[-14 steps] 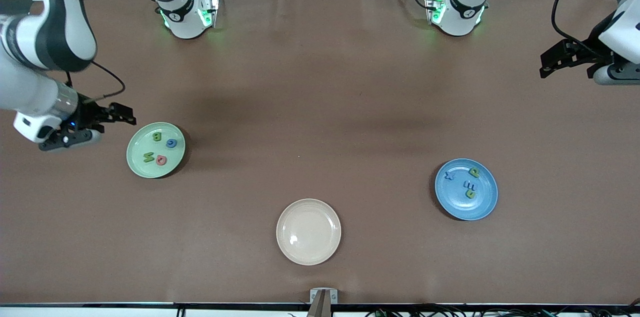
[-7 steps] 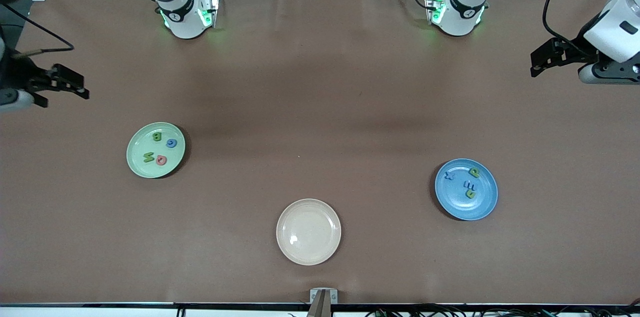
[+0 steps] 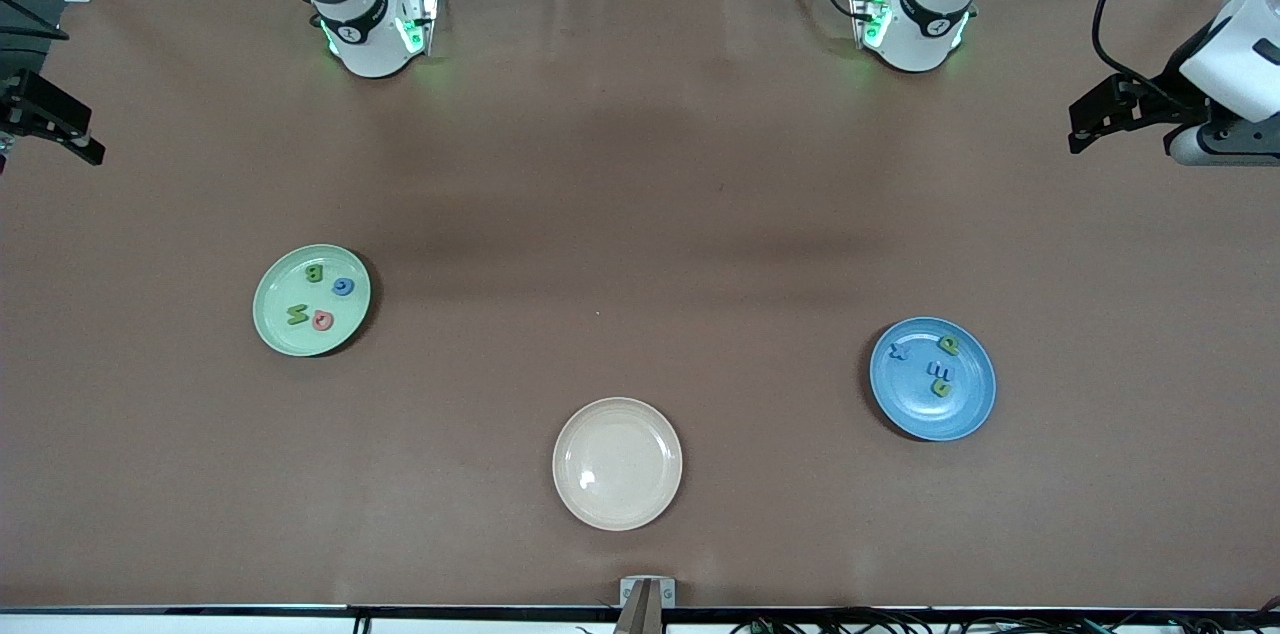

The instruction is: Sort upper and lower case letters into plates

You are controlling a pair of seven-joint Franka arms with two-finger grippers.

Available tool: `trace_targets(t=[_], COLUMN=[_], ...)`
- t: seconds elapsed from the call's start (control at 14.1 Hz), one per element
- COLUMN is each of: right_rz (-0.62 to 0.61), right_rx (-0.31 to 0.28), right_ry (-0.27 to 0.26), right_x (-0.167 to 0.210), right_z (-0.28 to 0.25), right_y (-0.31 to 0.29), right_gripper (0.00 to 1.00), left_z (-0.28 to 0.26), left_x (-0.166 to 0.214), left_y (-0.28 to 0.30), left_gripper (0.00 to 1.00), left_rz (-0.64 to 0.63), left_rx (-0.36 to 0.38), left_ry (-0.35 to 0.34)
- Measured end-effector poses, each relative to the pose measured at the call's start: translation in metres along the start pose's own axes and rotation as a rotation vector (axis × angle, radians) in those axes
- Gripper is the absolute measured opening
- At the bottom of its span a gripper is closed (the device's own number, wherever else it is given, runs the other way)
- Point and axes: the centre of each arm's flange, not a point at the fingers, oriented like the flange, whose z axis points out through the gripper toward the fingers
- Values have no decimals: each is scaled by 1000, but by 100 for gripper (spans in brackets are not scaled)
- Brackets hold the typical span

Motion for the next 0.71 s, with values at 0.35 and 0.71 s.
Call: trace_targets(t=[0.35, 0.71], right_rz=[184, 203], right_rx=[-3, -5], right_ry=[16, 14], right_x=[6, 7], right_z=[-3, -2], right_y=[-1, 2], right_gripper=[100, 100], left_z=[-2, -20], left_x=[0, -1], left_y=[-2, -3], left_gripper=[100, 100], left_rz=[-3, -3], left_rx=[0, -2], left_ry=[5, 44])
